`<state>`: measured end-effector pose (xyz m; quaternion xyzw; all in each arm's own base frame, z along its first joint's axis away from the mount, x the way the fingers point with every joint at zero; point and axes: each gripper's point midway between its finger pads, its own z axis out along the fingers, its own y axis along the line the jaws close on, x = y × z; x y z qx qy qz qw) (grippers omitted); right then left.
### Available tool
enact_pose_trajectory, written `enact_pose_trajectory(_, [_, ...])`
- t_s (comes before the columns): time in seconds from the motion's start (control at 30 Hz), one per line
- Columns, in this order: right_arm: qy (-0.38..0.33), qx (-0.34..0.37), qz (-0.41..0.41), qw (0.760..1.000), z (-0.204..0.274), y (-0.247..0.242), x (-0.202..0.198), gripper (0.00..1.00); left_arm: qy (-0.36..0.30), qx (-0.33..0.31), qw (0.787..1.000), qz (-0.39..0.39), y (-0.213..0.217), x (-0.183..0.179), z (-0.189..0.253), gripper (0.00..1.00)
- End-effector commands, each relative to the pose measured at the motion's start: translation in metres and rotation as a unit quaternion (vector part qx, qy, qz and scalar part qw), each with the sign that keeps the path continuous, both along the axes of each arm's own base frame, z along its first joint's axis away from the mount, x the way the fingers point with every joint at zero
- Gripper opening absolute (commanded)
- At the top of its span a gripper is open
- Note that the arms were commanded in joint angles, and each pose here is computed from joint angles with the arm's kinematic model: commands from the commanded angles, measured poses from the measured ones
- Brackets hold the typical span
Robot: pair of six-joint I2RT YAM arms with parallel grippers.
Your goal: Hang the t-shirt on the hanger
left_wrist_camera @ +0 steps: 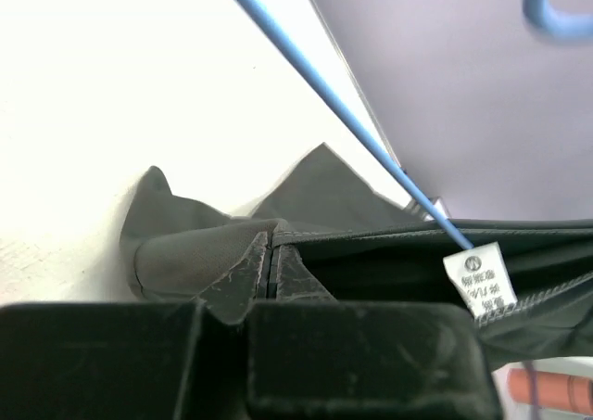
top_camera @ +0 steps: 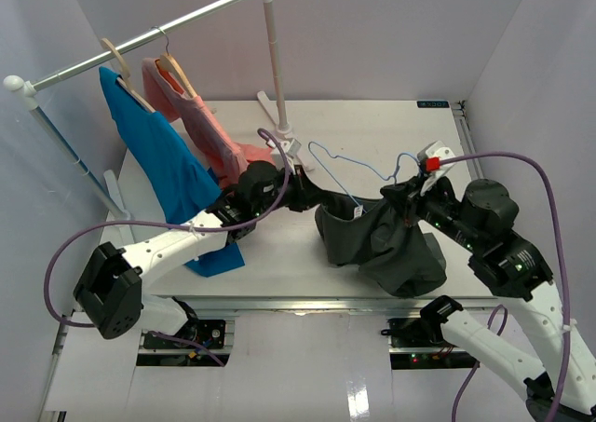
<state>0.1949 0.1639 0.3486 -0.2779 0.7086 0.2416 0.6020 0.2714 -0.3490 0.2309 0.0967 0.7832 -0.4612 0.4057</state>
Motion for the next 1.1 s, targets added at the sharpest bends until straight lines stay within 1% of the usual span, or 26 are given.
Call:
enact_pose_trajectory(0.0, [-0.024, 0.017, -0.034, 0.999, 0.017, -0.021, -0.011, 0.08, 0.004, 0.014, 0.997, 0.072, 0.039, 0.037, 0.030, 0.00])
enact_pose_trajectory(0.27, [-0.031, 0.026, -0.005, 0.999, 0.017, -0.027, -0.038, 0.08, -0.001, 0.022, 0.995, 0.101, 0.061, 0.074, 0.065, 0.00])
enact_pose_trajectory(0.37, [-0.026, 0.028, -0.009, 0.999, 0.015, -0.030, -0.041, 0.08, 0.005, 0.020, 0.995, 0.101, 0.065, 0.084, 0.069, 0.00])
enact_pose_trajectory(0.47, [-0.003, 0.015, -0.017, 1.000, 0.005, -0.032, -0.040, 0.08, 0.004, 0.012, 0.995, 0.102, 0.067, 0.088, 0.075, 0.00])
enact_pose_trajectory(0.63, [0.029, -0.002, 0.014, 0.999, -0.016, -0.021, -0.043, 0.08, -0.020, 0.012, 0.995, 0.093, 0.067, 0.089, 0.088, 0.00])
enact_pose_trajectory(0.7, [0.030, -0.020, 0.020, 0.999, -0.024, -0.020, -0.042, 0.08, -0.026, 0.015, 0.996, 0.088, 0.066, 0.088, 0.092, 0.00])
enact_pose_trajectory(0.77, [0.038, -0.027, 0.019, 0.999, -0.030, -0.021, -0.041, 0.08, -0.036, 0.023, 0.996, 0.083, 0.066, 0.089, 0.096, 0.00])
enact_pose_trajectory(0.8, [0.043, -0.031, 0.020, 0.998, -0.032, -0.020, -0.041, 0.08, -0.043, 0.038, 0.995, 0.087, 0.069, 0.092, 0.097, 0.00])
enact_pose_trajectory(0.93, [0.052, -0.043, 0.014, 0.998, -0.040, -0.022, -0.040, 0.08, -0.054, 0.083, 0.987, 0.128, 0.086, 0.103, 0.092, 0.00])
enact_pose_trajectory(1.07, [0.059, -0.048, 0.006, 0.997, -0.048, -0.027, -0.041, 0.08, -0.053, 0.103, 0.982, 0.149, 0.096, 0.111, 0.086, 0.00])
